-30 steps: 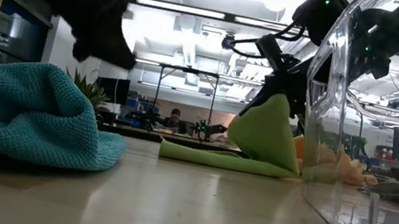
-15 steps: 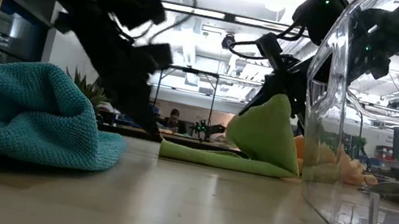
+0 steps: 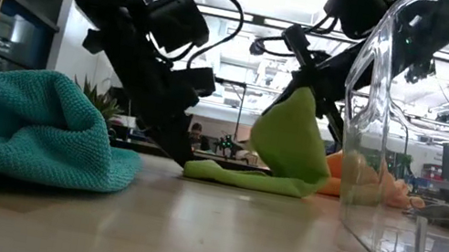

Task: Fold microfiber towels
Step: Fold the green cloth

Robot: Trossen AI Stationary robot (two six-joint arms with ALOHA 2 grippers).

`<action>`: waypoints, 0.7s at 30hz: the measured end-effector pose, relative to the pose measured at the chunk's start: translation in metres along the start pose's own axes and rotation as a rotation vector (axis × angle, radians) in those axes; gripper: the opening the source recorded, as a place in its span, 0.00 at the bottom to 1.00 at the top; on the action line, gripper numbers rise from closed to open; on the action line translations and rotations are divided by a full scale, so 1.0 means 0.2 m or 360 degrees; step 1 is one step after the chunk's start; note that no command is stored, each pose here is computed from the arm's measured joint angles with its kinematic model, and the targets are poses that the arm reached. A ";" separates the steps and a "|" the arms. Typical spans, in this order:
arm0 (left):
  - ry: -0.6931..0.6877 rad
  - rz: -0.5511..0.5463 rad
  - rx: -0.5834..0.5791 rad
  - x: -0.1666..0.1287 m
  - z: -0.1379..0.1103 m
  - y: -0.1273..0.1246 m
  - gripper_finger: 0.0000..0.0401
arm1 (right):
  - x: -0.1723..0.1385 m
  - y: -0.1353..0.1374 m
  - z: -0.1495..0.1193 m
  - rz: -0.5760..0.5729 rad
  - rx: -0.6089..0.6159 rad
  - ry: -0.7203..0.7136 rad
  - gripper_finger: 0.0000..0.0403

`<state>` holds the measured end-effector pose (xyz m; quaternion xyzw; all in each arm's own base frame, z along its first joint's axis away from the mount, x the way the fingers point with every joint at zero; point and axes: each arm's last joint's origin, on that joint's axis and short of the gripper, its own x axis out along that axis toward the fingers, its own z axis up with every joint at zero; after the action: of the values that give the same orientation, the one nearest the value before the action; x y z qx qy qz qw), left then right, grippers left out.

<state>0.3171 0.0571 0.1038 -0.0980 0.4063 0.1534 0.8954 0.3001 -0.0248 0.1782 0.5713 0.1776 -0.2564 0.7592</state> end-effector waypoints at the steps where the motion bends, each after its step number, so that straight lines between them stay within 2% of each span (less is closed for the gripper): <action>1: 0.0000 0.0001 0.0000 0.00 0.00 0.00 0.00 | 0.00 0.00 0.00 -0.0002 0.0014 -0.0011 0.00; 6: 0.0004 0.0002 0.0000 0.00 0.00 0.00 0.00 | 0.01 0.00 -0.02 0.0001 0.0100 -0.0031 0.00; 14: 0.0004 0.0009 -0.0002 0.00 0.00 0.00 0.00 | 0.12 0.00 -0.06 0.0158 0.0250 -0.0070 0.00; 21: 0.0008 0.0009 -0.0002 0.00 0.00 0.00 0.00 | 0.15 -0.02 -0.06 0.0129 0.0339 -0.0176 0.00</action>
<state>0.3161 0.0576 0.1041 -0.0978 0.4086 0.1559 0.8940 0.3224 -0.0193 0.1542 0.6404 0.0841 -0.2741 0.7125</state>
